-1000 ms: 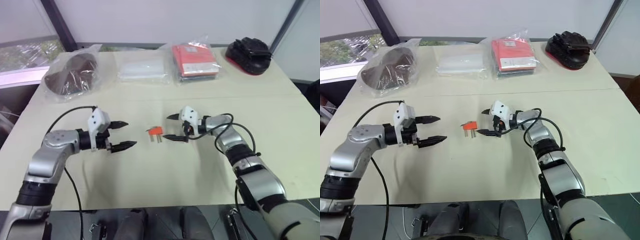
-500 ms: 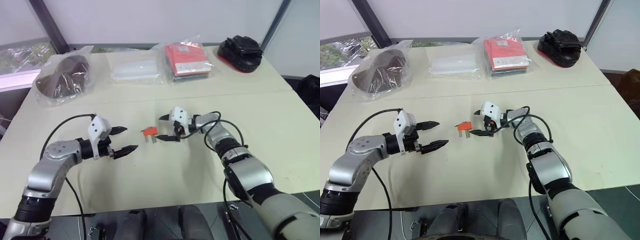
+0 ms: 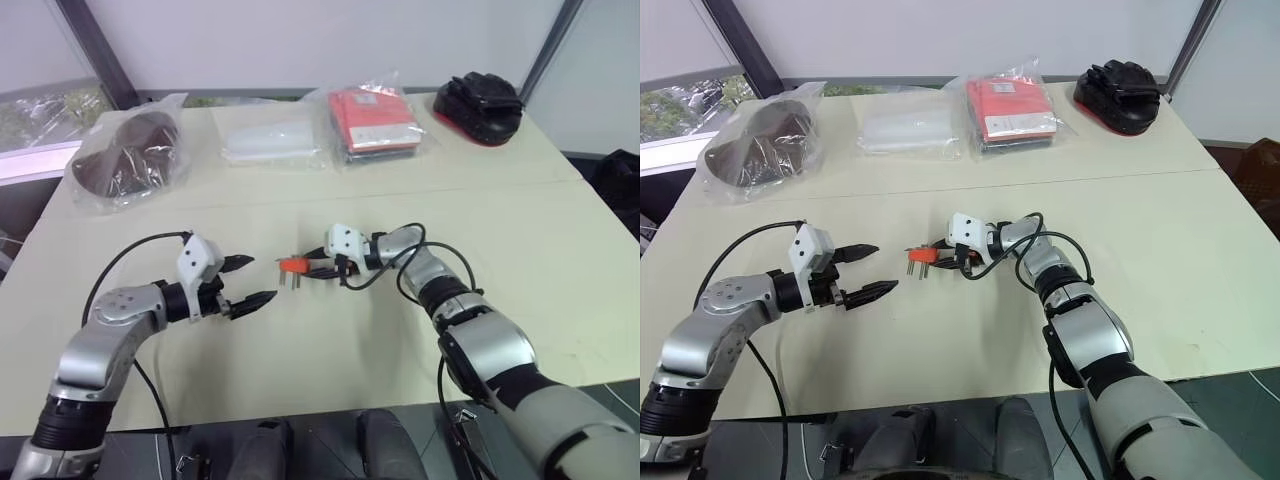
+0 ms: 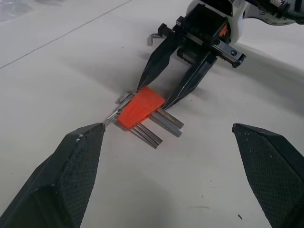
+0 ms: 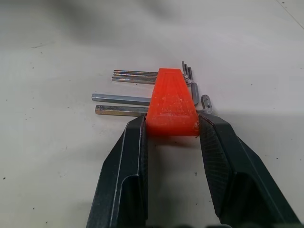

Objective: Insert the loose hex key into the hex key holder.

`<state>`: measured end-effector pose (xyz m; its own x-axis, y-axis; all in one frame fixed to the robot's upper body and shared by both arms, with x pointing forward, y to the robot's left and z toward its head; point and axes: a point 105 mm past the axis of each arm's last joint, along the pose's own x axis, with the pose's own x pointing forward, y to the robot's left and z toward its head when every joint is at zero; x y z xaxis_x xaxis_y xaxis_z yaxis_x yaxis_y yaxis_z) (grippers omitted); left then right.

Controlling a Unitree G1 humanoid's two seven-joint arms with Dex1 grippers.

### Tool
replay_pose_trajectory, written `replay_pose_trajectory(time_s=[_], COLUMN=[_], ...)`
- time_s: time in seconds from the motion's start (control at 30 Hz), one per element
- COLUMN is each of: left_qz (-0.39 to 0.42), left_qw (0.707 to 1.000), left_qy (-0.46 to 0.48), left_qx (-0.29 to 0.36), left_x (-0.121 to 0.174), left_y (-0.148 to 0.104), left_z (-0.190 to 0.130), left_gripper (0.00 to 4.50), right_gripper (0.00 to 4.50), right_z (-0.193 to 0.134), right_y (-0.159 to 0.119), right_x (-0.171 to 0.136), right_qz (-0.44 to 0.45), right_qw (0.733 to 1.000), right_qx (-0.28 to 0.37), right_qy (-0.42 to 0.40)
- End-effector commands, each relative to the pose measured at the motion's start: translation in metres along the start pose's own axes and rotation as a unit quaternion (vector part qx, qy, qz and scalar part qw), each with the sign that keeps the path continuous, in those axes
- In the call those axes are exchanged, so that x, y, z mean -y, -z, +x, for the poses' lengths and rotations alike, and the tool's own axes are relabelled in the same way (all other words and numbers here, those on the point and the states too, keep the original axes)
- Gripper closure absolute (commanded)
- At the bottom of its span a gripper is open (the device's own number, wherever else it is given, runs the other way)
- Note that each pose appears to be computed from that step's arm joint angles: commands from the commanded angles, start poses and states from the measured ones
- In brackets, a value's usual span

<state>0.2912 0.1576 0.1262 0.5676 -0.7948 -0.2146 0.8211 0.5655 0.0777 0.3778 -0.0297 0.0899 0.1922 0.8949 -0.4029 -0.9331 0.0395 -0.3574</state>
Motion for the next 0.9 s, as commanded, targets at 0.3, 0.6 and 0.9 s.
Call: replay_pose_trajectory(time_s=[0.3, 0.6, 0.9], left_qz=[-0.055, -0.080, -0.063], left_qw=[0.992, 0.982, 0.971], left_qy=[0.043, 0.113, 0.177], left_qx=[0.106, 0.130, 0.146], left_x=[-0.023, -0.047, -0.043], left_y=[-0.058, -0.079, -0.096], left_z=[0.019, 0.055, 0.082], left_gripper=[0.00, 0.00, 0.00], right_gripper=[3.52, 3.52, 3.52], right_z=[-0.061, -0.089, -0.095], right_y=[-0.074, -0.107, -0.109], right_x=[0.040, 0.036, 0.037], right_qz=[-0.427, -0.637, -0.656], right_qw=[0.895, 0.749, 0.729], right_qx=[0.000, 0.023, 0.032], right_qy=[0.133, 0.180, 0.192])
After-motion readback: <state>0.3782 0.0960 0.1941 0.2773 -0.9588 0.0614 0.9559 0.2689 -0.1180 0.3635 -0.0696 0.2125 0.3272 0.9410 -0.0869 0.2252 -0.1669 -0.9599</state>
